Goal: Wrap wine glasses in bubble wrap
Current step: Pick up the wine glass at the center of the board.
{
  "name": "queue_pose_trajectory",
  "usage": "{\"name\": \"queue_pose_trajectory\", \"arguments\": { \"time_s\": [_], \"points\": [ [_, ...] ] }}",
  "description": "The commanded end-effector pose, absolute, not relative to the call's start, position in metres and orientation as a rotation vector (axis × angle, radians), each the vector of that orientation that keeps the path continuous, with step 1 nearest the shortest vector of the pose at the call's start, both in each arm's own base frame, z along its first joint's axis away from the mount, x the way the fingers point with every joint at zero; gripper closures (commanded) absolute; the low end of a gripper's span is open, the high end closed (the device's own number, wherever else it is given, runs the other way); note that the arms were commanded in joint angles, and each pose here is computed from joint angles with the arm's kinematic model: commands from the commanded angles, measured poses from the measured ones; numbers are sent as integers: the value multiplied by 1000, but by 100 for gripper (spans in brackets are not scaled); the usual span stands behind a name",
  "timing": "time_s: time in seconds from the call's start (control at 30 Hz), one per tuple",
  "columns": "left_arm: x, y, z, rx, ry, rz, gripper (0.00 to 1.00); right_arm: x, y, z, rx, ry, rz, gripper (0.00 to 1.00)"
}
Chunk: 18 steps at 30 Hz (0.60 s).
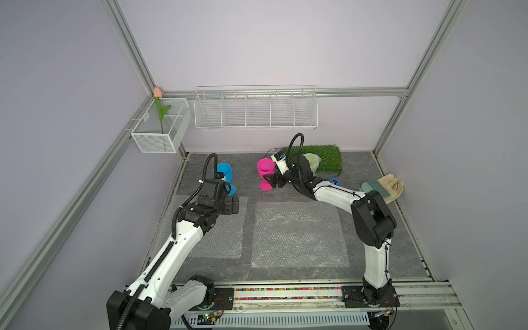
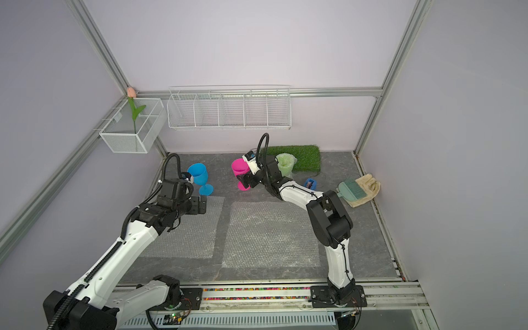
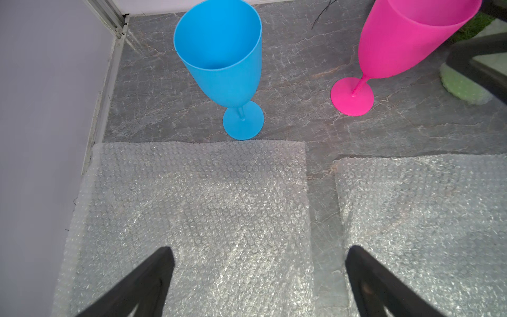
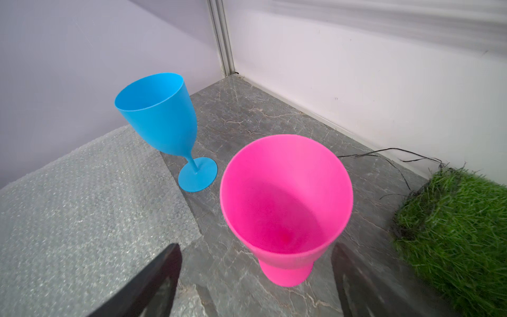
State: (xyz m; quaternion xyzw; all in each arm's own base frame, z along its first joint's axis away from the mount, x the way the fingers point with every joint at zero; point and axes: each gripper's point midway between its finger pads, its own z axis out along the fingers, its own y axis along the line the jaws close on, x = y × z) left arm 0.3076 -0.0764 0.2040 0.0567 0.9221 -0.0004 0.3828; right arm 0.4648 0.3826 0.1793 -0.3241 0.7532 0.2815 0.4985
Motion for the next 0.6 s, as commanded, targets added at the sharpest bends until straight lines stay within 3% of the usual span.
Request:
{"name": "queue_pose_trajectory", "arguments": {
  "time_s": [0.0, 0.57],
  "points": [
    [307, -77, 209, 156, 2330, -16, 0, 484, 382, 188, -724, 1780, 636, 11],
    [309, -79, 203, 162, 2354, -45, 0, 501, 406, 154, -731, 1772, 717, 11]
  ]
}}
